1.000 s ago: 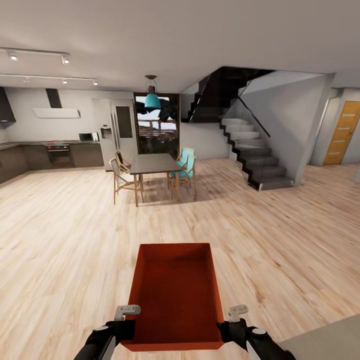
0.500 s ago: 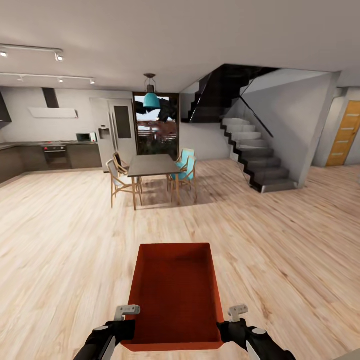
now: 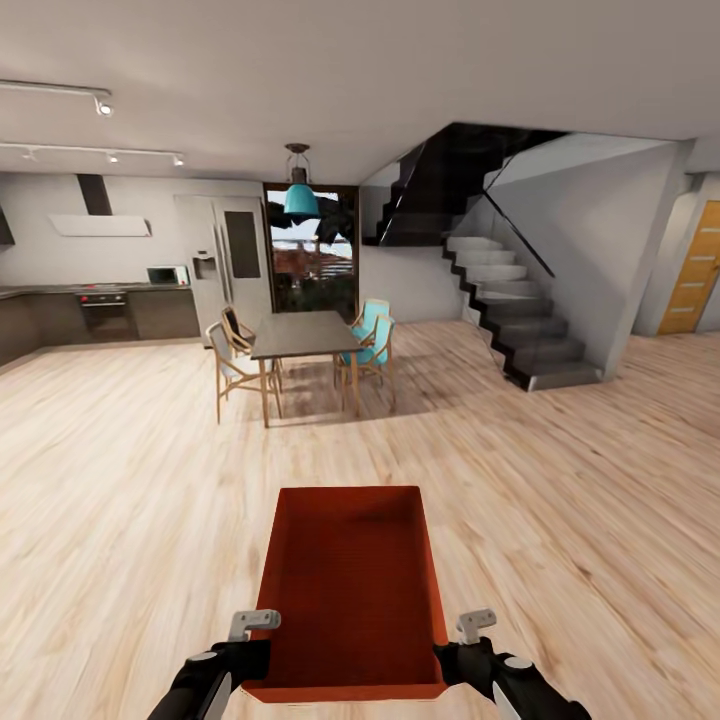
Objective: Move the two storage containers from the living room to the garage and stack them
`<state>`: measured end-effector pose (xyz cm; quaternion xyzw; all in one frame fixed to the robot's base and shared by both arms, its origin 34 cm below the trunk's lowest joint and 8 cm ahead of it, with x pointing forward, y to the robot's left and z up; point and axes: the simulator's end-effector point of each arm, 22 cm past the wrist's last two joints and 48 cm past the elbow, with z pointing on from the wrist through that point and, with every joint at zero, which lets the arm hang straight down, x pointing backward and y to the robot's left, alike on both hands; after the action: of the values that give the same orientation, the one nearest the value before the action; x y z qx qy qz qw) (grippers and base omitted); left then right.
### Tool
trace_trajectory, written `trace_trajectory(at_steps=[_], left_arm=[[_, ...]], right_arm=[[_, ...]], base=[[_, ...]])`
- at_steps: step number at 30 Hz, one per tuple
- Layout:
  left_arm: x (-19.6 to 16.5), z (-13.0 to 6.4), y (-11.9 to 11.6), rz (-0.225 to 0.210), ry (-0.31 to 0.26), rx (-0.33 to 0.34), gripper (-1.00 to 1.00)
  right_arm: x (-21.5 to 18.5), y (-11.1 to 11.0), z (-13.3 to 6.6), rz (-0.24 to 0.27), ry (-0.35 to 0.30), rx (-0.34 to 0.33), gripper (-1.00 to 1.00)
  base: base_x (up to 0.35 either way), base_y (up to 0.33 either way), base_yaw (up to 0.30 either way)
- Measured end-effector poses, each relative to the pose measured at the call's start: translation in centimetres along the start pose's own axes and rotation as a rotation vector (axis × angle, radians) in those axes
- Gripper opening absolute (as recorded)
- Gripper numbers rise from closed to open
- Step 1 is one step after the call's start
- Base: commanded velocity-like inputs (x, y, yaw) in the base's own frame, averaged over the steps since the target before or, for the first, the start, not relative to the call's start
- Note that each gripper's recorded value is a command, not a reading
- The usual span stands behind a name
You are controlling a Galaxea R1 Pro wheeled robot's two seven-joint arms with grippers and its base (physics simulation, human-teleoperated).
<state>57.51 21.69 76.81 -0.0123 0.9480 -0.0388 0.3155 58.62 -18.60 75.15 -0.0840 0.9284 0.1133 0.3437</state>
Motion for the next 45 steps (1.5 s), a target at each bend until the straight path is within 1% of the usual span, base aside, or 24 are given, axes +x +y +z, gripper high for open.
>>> trace_trajectory(at_steps=[11, 14, 45], left_arm=[[0.00, 0.00, 0.00, 0.000, 0.000, 0.000, -1.00], [0.01, 0.00, 0.00, 0.000, 0.000, 0.000, -1.00], [-0.40, -0.22, -0.06, 0.000, -0.009, 0.001, -1.00]], right_arm=[[-0.01, 0.00, 0.00, -0.001, 0.000, 0.000, -1.00], [0.00, 0.00, 0.00, -0.001, 0.000, 0.000, -1.00], [-0.45, -0.01, -0.21, -0.004, -0.009, 0.000, -1.00]], base=[[0.325, 0.000, -0.002], [0.325, 0.000, -0.133], [0.325, 0.000, -0.268]])
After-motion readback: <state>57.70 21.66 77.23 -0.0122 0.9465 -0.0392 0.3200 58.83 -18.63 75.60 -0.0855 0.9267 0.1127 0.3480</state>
